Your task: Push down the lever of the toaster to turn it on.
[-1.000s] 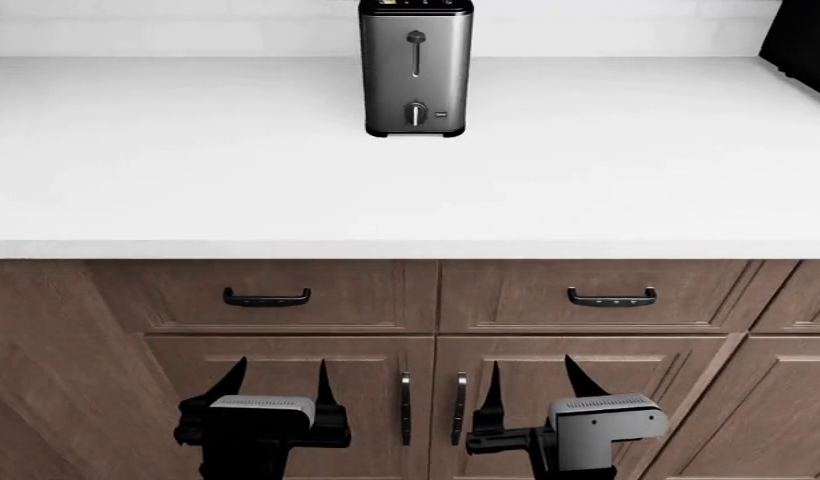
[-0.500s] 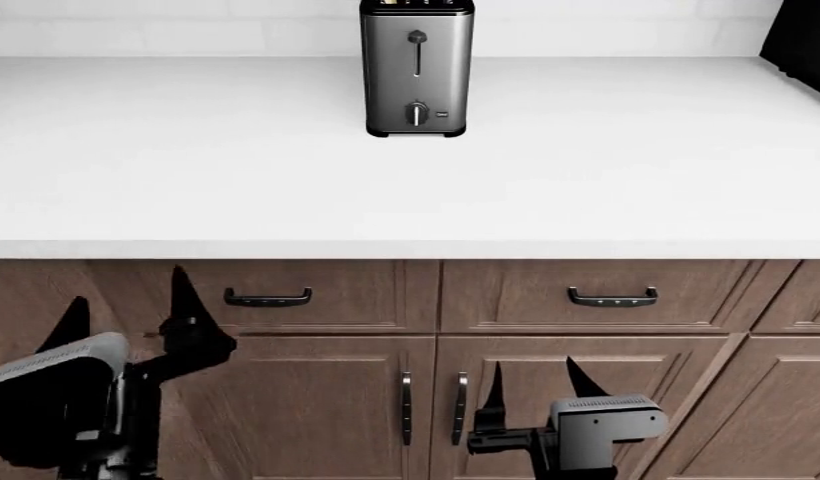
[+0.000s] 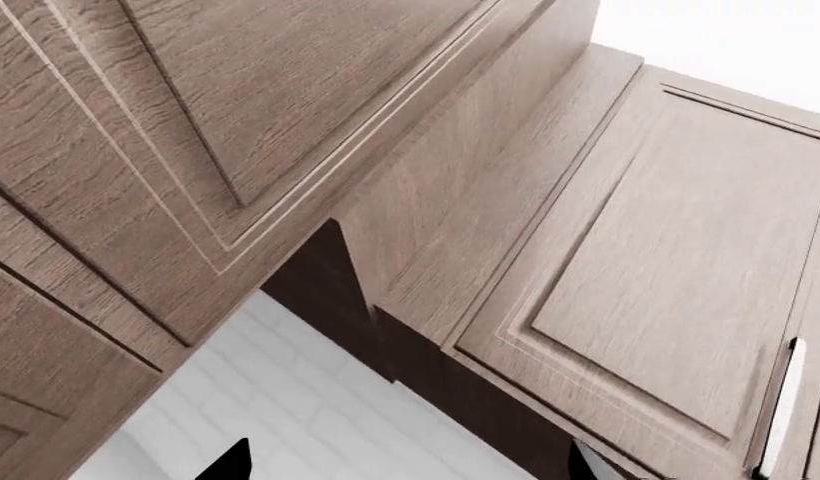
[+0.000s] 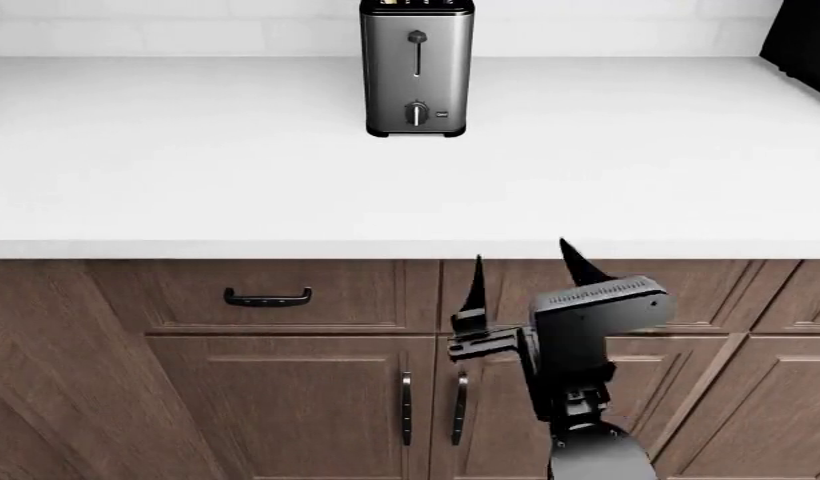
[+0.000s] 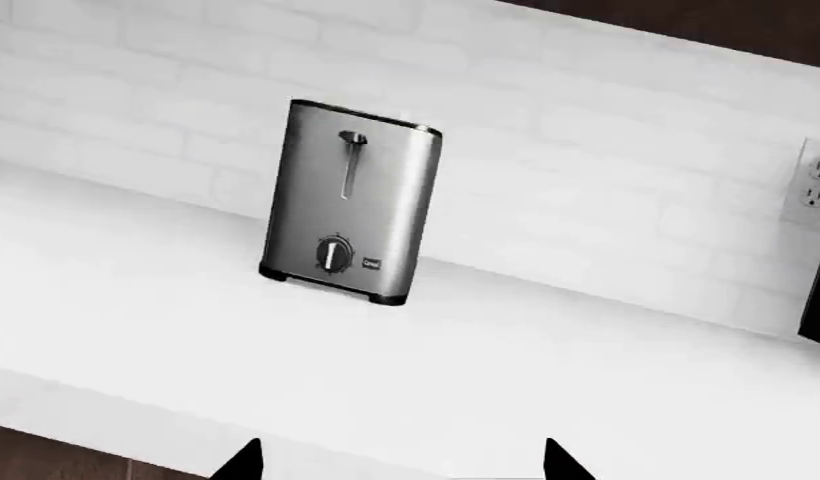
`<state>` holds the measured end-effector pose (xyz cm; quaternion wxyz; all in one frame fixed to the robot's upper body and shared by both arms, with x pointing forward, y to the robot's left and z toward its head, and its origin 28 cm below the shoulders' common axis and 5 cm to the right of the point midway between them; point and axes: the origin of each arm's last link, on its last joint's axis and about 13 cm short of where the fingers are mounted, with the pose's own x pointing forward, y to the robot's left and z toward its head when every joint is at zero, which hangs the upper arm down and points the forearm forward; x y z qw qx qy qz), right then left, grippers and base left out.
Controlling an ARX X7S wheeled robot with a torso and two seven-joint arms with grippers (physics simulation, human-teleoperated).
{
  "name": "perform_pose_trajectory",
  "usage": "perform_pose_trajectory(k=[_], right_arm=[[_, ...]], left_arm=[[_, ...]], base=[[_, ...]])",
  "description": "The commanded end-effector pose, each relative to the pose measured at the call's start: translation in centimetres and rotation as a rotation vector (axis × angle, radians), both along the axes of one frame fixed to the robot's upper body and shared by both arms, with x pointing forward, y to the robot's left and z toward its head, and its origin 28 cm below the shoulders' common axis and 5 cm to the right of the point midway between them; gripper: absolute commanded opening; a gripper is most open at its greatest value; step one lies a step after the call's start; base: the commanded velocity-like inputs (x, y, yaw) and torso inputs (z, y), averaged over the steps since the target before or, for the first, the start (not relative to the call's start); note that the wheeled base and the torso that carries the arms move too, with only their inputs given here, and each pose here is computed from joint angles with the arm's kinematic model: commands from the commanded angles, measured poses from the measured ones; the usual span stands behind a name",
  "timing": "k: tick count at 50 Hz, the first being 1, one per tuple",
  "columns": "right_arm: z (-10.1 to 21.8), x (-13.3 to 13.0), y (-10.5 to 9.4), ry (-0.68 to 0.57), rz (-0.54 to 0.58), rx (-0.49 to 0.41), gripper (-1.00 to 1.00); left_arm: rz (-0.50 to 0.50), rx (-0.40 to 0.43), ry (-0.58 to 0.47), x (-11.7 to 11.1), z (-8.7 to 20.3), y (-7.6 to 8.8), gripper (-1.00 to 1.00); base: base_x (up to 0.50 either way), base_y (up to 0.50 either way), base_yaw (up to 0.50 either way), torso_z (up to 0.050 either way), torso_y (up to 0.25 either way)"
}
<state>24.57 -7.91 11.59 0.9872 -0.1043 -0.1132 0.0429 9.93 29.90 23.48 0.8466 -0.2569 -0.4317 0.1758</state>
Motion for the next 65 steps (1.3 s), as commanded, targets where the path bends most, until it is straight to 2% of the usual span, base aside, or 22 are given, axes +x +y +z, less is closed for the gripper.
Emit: perform_pose_trajectory(k=[1, 2, 4, 5, 6, 7, 8, 9, 11, 13, 14, 17, 23, 29, 35, 65], right_arm=[[17.8, -4.0, -1.1, -0.306, -0.103, 0.096, 1.00], [17.1, -3.8, -1.0, -0.201, -0.110, 0.120, 1.00], [17.5, -3.5, -0.7, -0.204, -0.099, 0.129, 1.00], [20.2, -2.1, -4.4, -0.239, -0.326, 0.155, 1.00], [24.0, -1.4, -4.2, -0.433, -0.355, -0.021, 1.00], [24.4, -1.4, -3.7, -0.564, -0.342, -0.173, 1.00], [26.3, -2.5, -4.6, -0.743, -0.370, -0.199, 1.00], [26.8, -2.8, -3.8, -0.825, -0.314, -0.094, 1.00], [26.0, -2.4, -2.4, -0.698, -0.335, 0.065, 1.00], [25.1, -2.3, -1.1, -0.519, -0.395, 0.168, 1.00], [24.7, -2.4, -0.5, -0.419, -0.442, 0.176, 1.00], [23.8, -3.0, 0.7, -0.078, -0.204, 0.033, 1.00], [24.4, -0.3, 0.9, -0.004, -0.205, -0.002, 1.00], [24.3, 0.9, 0.8, 0.051, -0.182, -0.053, 1.00], [24.3, 1.1, 0.9, 0.031, -0.133, -0.054, 1.00], [23.6, 1.1, 1.3, 0.031, -0.099, -0.031, 1.00]], left_arm=[[-0.035, -0.023, -0.051, -0.8, 1.1, -0.2, 1.00], [-0.035, -0.023, -0.052, -0.8, 1.1, -0.2, 1.00], [-0.034, -0.025, -0.053, -0.9, 1.1, -0.2, 1.00], [-0.034, -0.025, -0.053, -0.9, 1.1, -0.2, 1.00], [-0.034, -0.025, -0.053, -0.9, 1.1, -0.2, 1.00], [-0.034, -0.025, -0.053, -0.9, 1.1, -0.2, 1.00], [-0.034, -0.024, -0.053, -0.9, 1.1, -0.2, 1.00], [-0.035, -0.023, -0.053, -0.9, 1.1, -0.2, 1.00], [-0.035, -0.023, -0.053, -0.9, 1.1, -0.2, 1.00], [-0.035, -0.023, -0.054, -1.0, 1.1, -0.2, 1.00], [-0.035, -0.023, -0.055, -1.0, 1.1, -0.2, 1.00], [-0.034, -0.025, -0.057, -1.1, 1.2, -0.2, 1.00], [-0.035, -0.025, -0.059, -1.1, 1.2, -0.2, 1.00], [-0.037, -0.024, -0.060, -1.2, 1.2, -0.2, 1.00], [-0.037, -0.025, -0.061, -1.2, 1.3, -0.2, 1.00], [-0.035, -0.028, -0.061, -1.2, 1.2, -0.2, 1.00]], base=[[0.00, 0.00, 0.00, 0.000, 0.000], [0.00, 0.00, 0.00, 0.000, 0.000], [0.00, 0.00, 0.00, 0.000, 0.000], [0.00, 0.00, 0.00, 0.000, 0.000], [0.00, 0.00, 0.00, 0.000, 0.000], [0.00, 0.00, 0.00, 0.000, 0.000], [0.00, 0.00, 0.00, 0.000, 0.000], [0.00, 0.00, 0.00, 0.000, 0.000], [0.00, 0.00, 0.00, 0.000, 0.000], [0.00, 0.00, 0.00, 0.000, 0.000], [0.00, 0.00, 0.00, 0.000, 0.000], [0.00, 0.00, 0.00, 0.000, 0.000], [0.00, 0.00, 0.00, 0.000, 0.000], [0.00, 0.00, 0.00, 0.000, 0.000], [0.37, 0.00, 0.00, 0.000, 0.000], [0.50, 0.00, 0.00, 0.000, 0.001]])
